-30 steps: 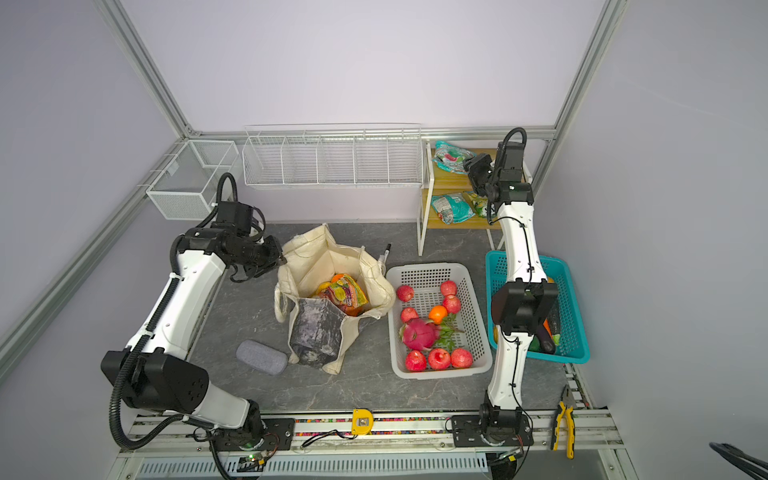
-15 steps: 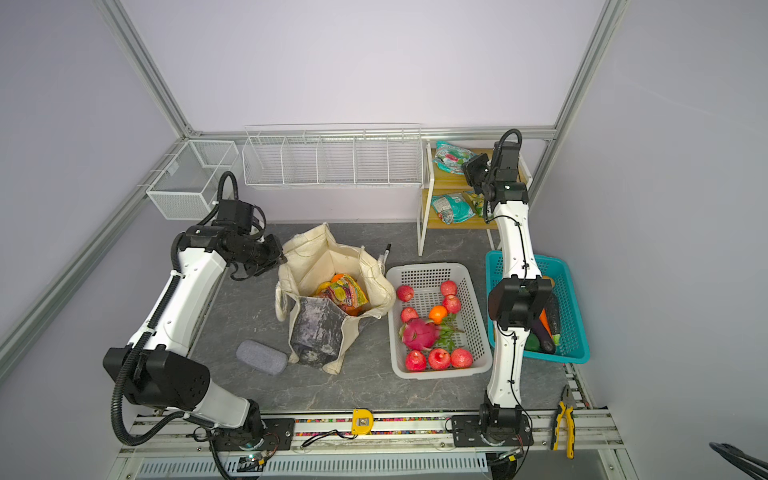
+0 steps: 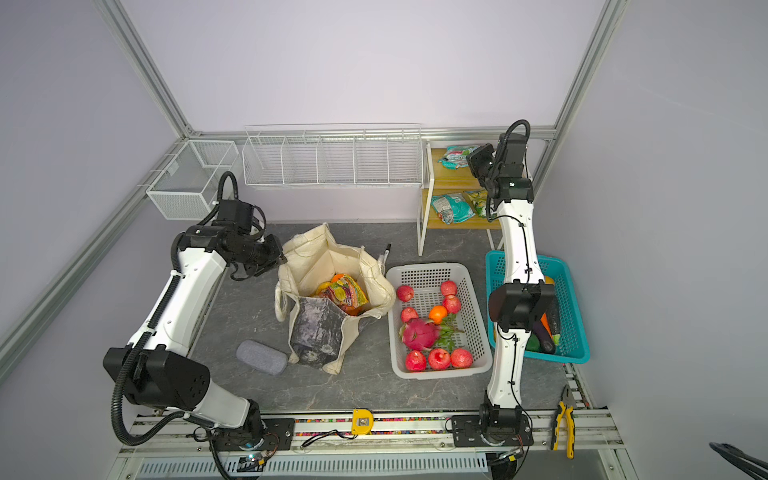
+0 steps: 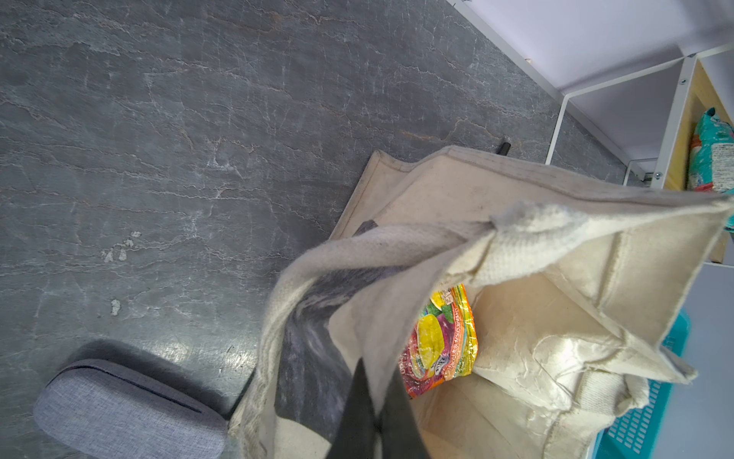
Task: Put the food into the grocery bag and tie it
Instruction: 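Lift the teal mint packet off the shelf with the right gripper, then carry the teal mint packet over the tote bag with the right gripper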
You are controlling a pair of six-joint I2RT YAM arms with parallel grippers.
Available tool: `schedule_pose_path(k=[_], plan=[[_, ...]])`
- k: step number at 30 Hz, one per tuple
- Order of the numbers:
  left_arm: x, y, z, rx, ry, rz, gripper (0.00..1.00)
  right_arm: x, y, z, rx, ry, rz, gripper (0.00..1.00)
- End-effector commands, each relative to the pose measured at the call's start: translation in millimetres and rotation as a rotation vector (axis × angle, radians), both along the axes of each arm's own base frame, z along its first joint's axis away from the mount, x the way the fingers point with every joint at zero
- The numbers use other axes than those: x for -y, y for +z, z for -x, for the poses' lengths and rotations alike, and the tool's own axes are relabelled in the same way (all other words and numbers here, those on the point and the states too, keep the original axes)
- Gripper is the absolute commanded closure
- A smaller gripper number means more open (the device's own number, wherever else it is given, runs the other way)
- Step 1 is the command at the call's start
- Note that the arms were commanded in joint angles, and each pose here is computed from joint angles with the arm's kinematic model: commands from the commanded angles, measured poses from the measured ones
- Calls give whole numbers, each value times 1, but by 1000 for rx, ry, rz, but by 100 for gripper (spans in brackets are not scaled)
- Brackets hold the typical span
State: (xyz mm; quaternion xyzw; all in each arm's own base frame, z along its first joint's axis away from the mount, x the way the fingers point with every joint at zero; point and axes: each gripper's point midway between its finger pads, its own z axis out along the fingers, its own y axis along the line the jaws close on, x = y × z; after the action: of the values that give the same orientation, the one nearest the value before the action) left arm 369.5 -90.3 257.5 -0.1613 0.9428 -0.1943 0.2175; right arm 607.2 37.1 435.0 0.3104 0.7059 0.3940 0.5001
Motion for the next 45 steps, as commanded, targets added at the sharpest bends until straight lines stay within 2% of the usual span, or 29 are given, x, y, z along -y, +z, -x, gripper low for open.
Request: schedule_pose_path(k=[1,9,17,28,45], plan=[[-3,12,3,34,-5,-12,100,5,111,56,254,-28,45,93],[-8,8,6,22,-7,-42,100,-19,166,112,385,46,133,93],[-9,7,5,8,1,-47,100,-87,166,156,407,257,243,93],[-11,8,9,-8,9,-56,100,-210,112,229,374,654,422,93],[-14,8,19,-16,15,-62,100,-341,14,312,283,1064,572,93]])
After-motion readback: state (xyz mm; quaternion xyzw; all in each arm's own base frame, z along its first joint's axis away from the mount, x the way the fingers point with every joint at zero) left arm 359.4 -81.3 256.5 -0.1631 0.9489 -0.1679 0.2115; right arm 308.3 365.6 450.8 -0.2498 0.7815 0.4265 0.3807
